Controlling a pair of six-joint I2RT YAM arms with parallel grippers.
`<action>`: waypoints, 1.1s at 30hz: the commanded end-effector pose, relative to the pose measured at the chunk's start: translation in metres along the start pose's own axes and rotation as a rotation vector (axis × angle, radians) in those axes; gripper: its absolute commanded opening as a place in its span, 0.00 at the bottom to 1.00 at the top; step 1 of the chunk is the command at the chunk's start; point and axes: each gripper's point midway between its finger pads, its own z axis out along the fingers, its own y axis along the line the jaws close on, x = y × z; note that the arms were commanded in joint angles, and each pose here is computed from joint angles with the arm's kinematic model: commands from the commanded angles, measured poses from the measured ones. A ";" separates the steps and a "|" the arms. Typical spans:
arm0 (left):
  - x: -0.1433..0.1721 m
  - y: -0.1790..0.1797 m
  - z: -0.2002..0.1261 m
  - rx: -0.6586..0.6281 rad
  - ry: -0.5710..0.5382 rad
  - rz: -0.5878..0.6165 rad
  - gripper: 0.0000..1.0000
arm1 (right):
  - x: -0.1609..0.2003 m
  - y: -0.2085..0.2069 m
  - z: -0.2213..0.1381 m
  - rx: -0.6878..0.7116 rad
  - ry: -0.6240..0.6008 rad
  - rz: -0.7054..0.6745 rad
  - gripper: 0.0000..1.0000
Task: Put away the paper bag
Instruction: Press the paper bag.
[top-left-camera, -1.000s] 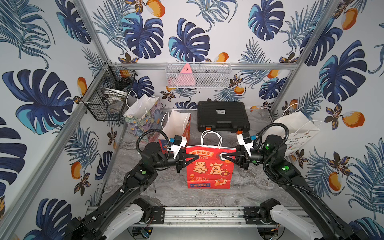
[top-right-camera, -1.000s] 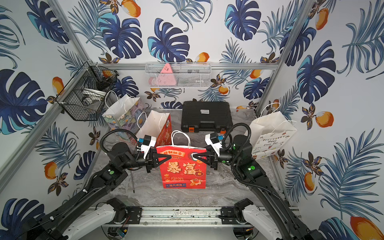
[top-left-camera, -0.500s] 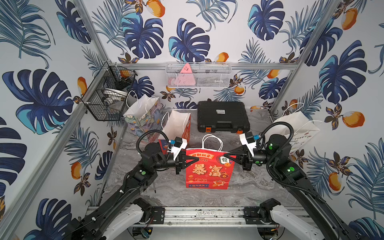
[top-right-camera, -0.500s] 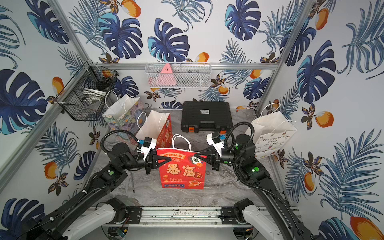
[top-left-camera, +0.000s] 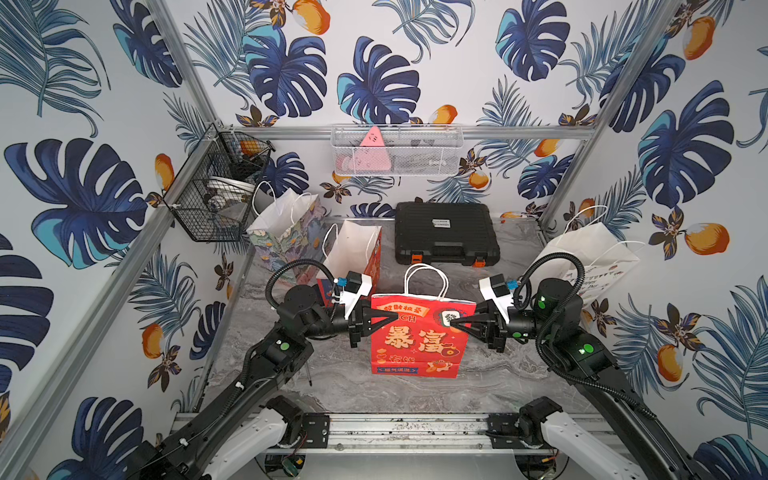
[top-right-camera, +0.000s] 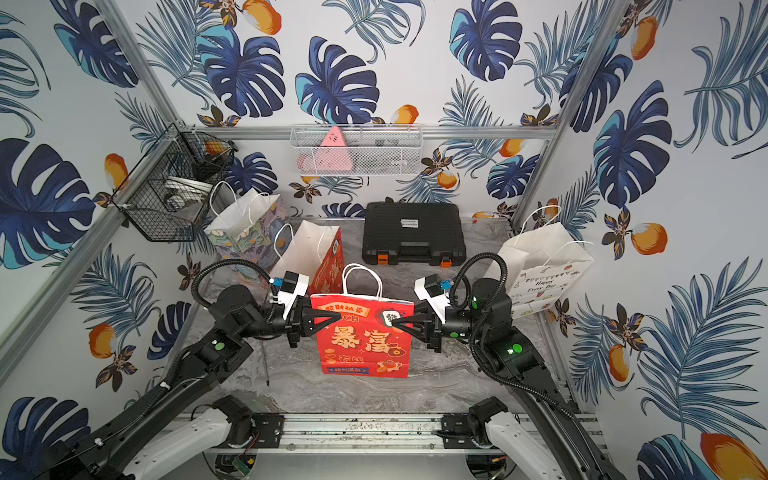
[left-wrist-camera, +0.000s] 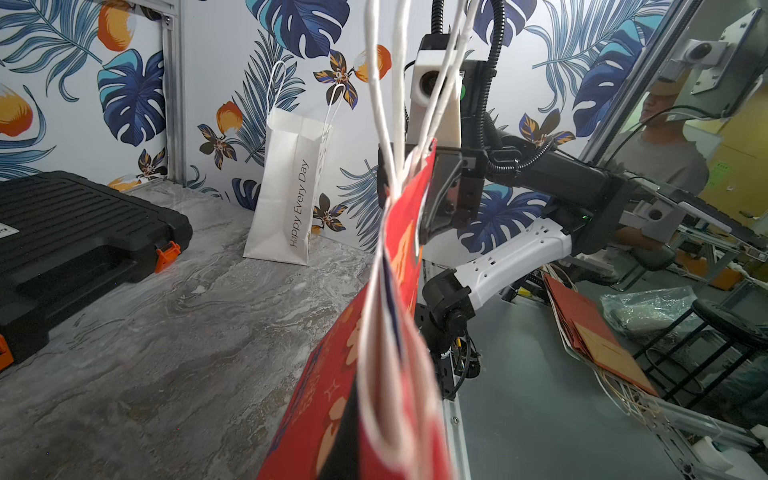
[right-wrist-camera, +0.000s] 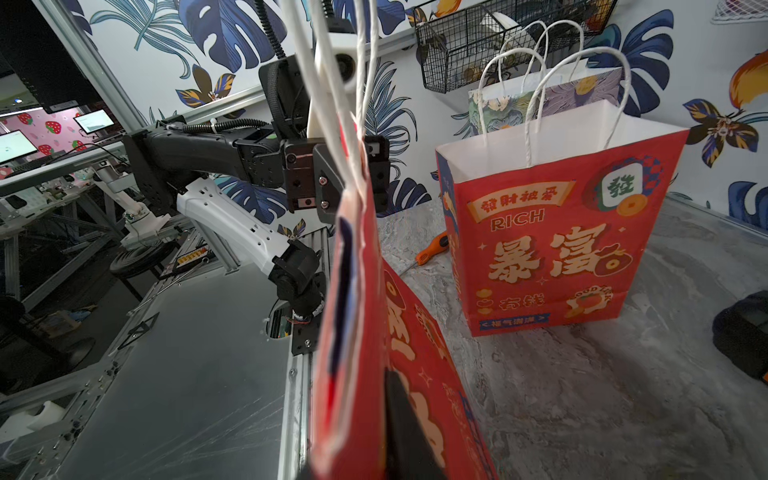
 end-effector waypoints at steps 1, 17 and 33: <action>-0.018 -0.004 -0.001 0.006 -0.058 0.039 0.00 | -0.002 0.006 0.000 -0.032 -0.004 -0.020 0.00; -0.046 -0.001 -0.009 -0.019 -0.146 0.046 0.00 | 0.010 0.003 0.006 -0.071 0.012 -0.006 0.00; -0.068 -0.002 -0.015 0.019 -0.218 0.022 0.00 | 0.024 0.000 0.006 -0.057 0.071 -0.015 0.31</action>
